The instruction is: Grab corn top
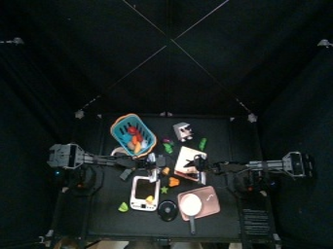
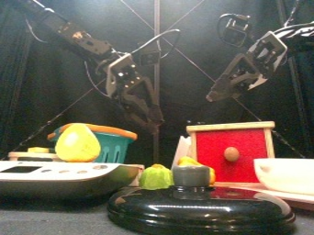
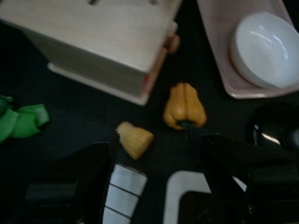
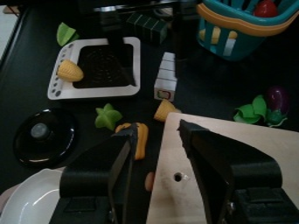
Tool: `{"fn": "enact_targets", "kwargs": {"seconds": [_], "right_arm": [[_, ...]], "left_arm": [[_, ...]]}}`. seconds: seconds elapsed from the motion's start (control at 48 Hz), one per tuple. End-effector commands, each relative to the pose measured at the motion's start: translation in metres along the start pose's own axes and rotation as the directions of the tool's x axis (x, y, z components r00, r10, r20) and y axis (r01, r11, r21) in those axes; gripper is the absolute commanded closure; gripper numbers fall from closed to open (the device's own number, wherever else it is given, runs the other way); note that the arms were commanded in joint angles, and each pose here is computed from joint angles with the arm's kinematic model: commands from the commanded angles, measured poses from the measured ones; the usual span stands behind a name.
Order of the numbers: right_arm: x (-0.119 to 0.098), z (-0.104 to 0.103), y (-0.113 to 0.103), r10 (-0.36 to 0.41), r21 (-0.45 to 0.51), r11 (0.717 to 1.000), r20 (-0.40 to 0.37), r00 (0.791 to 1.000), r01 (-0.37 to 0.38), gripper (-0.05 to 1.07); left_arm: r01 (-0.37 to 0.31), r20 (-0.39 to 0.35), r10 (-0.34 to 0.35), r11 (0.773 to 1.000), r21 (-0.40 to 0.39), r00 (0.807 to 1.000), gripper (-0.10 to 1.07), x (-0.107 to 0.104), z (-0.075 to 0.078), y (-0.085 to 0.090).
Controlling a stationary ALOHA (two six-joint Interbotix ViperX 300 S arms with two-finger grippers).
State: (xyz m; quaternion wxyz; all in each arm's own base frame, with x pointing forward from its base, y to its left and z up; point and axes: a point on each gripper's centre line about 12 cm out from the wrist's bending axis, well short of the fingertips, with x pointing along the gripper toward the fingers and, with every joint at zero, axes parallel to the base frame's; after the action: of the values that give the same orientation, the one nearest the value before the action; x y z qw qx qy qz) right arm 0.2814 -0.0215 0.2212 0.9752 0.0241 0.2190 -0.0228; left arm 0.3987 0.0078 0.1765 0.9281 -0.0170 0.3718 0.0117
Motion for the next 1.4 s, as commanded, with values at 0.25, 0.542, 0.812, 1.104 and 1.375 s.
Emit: {"fn": "enact_targets", "kwargs": {"seconds": [0.25, 0.542, 0.812, 1.104, 1.375], "right_arm": [[-0.001, 0.006, 0.001, 0.005, 0.001, 1.000, 0.022, 1.000, -0.005, 0.22], [0.000, 0.006, 0.001, 0.006, 0.002, 1.000, 0.020, 1.000, -0.006, 0.22], [0.001, 0.006, 0.001, 0.006, 0.002, 1.000, 0.019, 1.000, -0.006, 0.22], [0.002, 0.006, 0.001, 0.005, 0.002, 1.000, 0.013, 1.000, -0.005, 0.22], [0.002, 0.006, 0.001, 0.006, 0.000, 1.000, 0.014, 1.000, -0.006, 0.22]], "left_arm": [[0.131, -0.155, -0.103, 0.974, 0.184, 0.983, 0.02, -0.019, -0.015, -0.072], [0.188, -0.223, -0.160, 0.976, 0.113, 0.962, 0.01, -0.026, -0.021, -0.092], [0.215, -0.256, -0.189, 0.973, 0.079, 0.948, 0.01, -0.022, -0.032, -0.104], [0.210, -0.296, -0.179, 0.975, 0.077, 0.938, 0.01, -0.011, -0.045, -0.104], [0.207, -0.324, -0.176, 0.976, 0.063, 0.930, 0.02, -0.007, -0.055, -0.103]]}}
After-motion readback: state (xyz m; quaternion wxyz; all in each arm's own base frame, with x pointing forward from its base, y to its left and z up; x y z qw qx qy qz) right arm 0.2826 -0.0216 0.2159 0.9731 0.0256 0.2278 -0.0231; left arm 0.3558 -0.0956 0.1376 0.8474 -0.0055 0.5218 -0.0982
